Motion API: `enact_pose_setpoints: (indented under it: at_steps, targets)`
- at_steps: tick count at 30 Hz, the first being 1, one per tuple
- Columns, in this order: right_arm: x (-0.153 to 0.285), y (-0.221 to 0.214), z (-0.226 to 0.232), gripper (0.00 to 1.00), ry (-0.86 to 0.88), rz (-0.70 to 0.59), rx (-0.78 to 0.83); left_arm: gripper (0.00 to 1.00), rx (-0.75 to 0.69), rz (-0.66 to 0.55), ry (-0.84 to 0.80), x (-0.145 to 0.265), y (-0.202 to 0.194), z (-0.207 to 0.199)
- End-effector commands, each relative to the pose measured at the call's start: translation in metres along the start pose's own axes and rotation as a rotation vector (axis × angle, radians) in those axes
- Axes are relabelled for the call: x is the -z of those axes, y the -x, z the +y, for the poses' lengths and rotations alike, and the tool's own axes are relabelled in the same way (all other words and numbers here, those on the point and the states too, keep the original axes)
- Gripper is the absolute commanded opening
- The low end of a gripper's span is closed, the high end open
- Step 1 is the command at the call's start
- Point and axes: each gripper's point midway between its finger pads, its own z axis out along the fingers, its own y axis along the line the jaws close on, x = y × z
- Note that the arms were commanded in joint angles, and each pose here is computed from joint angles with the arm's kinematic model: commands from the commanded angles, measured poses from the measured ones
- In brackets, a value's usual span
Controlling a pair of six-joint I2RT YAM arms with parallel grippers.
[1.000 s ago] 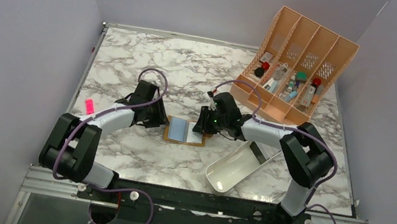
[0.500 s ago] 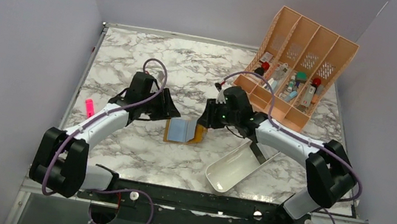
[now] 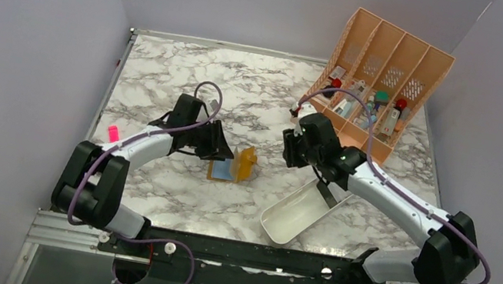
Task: Put the credit cards into the card holder
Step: Pick up the credit card from the storage box.
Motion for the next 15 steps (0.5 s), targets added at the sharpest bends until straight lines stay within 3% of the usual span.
enact_pose_setpoints:
  at_steps: [1, 6, 15]
  targets:
    - [0.023, -0.029, -0.049, 0.45, -0.213, 0.102, 0.156, 0.39, -0.046, 0.034, -0.085, -0.008, 0.004, -0.019]
    - [0.039, -0.046, -0.079, 0.51, -0.34, 0.163, 0.238, 0.39, -0.041, 0.069, -0.101, -0.018, -0.003, -0.024]
    - [0.044, -0.042, -0.094, 0.58, -0.414, 0.184, 0.31, 0.39, -0.04, 0.087, -0.125, -0.024, -0.008, -0.031]
